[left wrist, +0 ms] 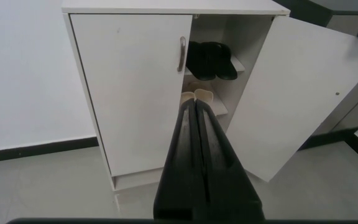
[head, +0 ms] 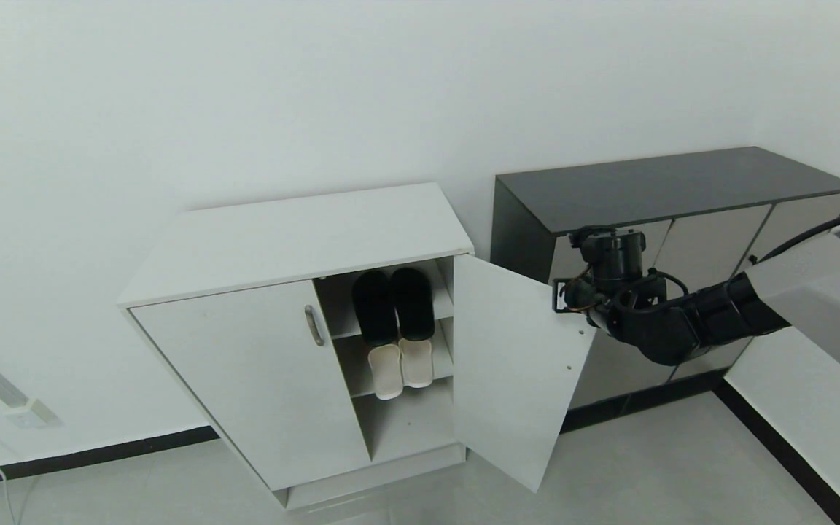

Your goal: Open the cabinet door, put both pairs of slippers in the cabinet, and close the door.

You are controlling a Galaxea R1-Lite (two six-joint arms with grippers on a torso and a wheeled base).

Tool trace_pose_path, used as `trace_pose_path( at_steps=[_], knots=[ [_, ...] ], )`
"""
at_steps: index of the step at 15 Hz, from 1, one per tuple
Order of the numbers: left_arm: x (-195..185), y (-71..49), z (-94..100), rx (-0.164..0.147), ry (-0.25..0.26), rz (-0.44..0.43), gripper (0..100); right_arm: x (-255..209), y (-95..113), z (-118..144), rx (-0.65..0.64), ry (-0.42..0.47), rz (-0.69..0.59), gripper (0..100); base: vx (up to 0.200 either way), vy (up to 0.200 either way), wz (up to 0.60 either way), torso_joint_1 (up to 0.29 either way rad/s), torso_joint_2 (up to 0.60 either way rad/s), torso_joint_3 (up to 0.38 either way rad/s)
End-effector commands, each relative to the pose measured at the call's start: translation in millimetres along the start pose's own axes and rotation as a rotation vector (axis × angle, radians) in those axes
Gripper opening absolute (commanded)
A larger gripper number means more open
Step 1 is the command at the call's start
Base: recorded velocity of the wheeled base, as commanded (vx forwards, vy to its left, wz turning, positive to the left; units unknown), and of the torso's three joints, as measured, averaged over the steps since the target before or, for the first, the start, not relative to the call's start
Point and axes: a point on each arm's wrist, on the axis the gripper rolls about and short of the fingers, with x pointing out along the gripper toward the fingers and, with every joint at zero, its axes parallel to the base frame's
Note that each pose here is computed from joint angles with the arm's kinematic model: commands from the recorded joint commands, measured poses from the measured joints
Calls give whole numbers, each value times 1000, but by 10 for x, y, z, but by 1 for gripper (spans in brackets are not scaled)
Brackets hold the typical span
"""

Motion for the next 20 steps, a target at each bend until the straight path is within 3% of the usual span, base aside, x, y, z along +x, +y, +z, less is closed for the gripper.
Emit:
trace_pose_path(
  at_steps=[1, 5, 10, 20],
  knots=[
    [1, 0, 0, 0, 1, 1, 0, -94, 53, -7, -5, 6, 17, 0, 0, 0, 0, 0, 0, 0],
    [0, 0, -2, 0, 1, 1, 0, -456, 304, -3, -17, 7, 103, 0, 0, 0, 0, 0, 0, 0],
    [1, 0, 0, 0, 1, 1, 0, -982, 766, -220, -72, 1, 261, 0, 0, 0, 0, 0, 0, 0],
    [0, 0, 0, 0, 0, 0, 0, -1174, 758, -167, -83, -14, 319, 0, 0, 0, 0, 0, 0, 0]
  ],
)
